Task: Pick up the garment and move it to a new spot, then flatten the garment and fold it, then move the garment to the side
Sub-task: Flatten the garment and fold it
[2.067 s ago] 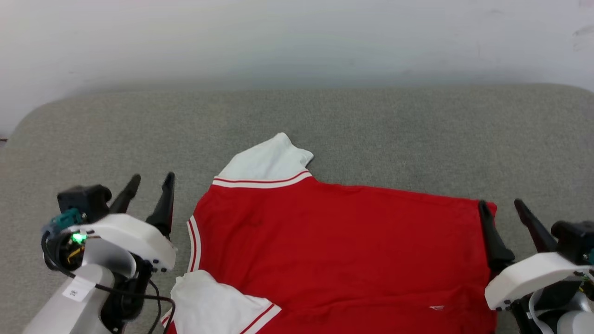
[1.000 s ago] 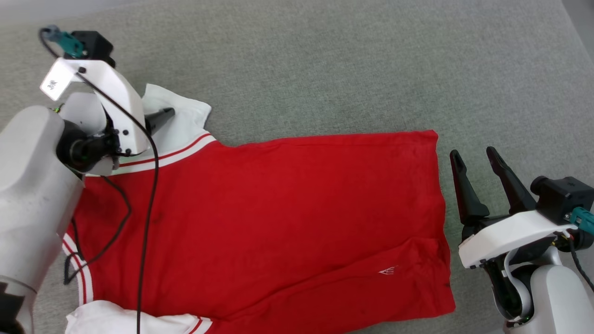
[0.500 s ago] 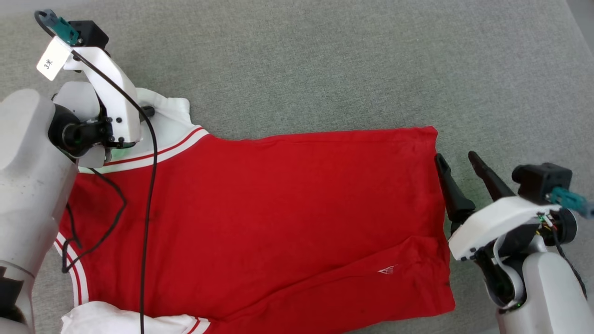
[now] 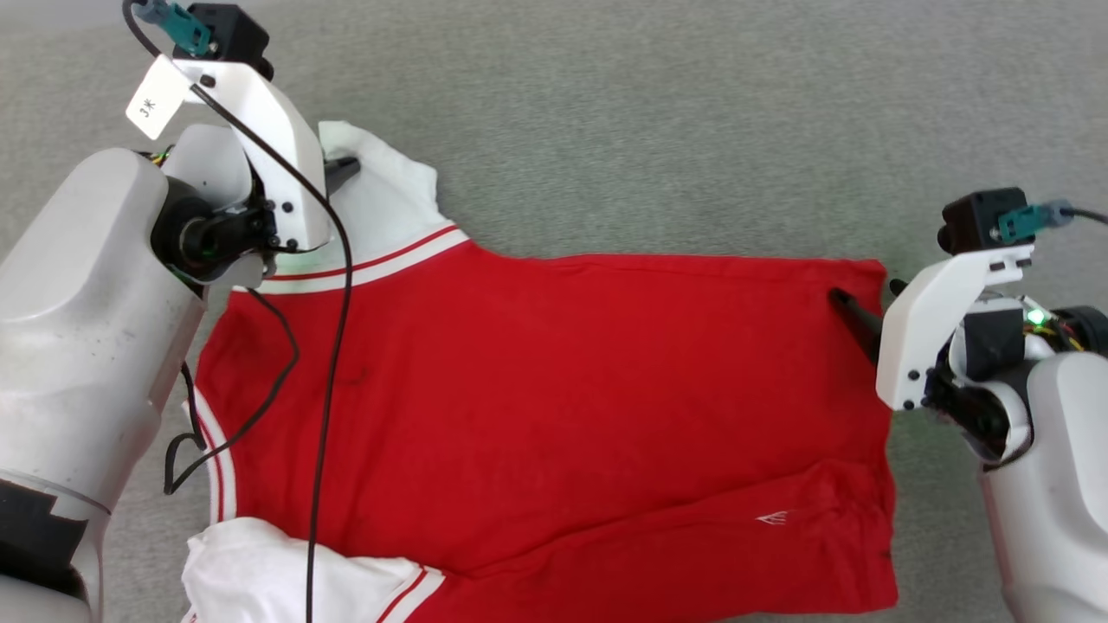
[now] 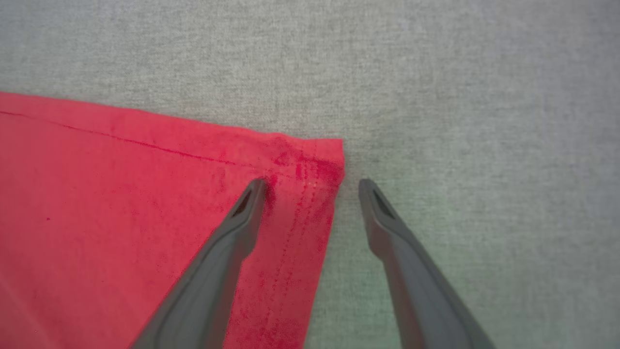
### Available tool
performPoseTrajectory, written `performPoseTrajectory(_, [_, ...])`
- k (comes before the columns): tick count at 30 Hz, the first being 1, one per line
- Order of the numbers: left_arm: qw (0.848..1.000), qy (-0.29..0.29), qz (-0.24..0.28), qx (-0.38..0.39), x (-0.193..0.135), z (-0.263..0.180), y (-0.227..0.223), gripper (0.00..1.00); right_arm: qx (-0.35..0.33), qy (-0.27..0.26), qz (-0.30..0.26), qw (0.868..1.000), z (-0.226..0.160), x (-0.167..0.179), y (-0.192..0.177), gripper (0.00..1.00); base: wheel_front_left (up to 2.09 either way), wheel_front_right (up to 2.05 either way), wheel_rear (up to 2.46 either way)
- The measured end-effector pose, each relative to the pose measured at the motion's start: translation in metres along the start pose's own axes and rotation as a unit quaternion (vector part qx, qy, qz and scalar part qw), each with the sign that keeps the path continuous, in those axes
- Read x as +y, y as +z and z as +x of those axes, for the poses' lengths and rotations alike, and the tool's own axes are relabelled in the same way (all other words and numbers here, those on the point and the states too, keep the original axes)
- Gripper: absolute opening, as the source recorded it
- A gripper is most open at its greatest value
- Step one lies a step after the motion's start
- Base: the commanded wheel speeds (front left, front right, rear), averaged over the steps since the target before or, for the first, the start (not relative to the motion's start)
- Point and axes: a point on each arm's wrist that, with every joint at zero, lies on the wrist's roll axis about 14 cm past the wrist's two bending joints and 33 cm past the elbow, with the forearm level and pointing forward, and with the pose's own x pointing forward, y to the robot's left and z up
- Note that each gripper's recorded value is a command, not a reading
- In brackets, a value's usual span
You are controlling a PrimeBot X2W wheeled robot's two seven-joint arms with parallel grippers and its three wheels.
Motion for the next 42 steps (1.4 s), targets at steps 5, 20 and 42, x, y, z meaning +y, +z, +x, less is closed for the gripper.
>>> performPoseTrajectory(5, [1.000,-0.002,-0.001,-0.021,0.003,-0.008,0.001,0.00,0.052,0.010,-0.023,0.998,0.016,0.011,-0.002,1.00,0.00,0.00,0.00])
performPoseTrajectory(20, [0.997,-0.014,-0.016,-0.071,0.003,-0.030,-0.002,0.00,0.104,0.024,-0.026,0.994,0.023,0.018,-0.004,0.00,0.00,0.00,0.00])
performPoseTrajectory(42, [0.980,0.062,-0.103,-0.159,-0.015,-0.133,-0.126,0.00,-0.050,0.041,0.003,0.998,-0.059,0.034,-0.032,0.00,0.00,0.00,0.00])
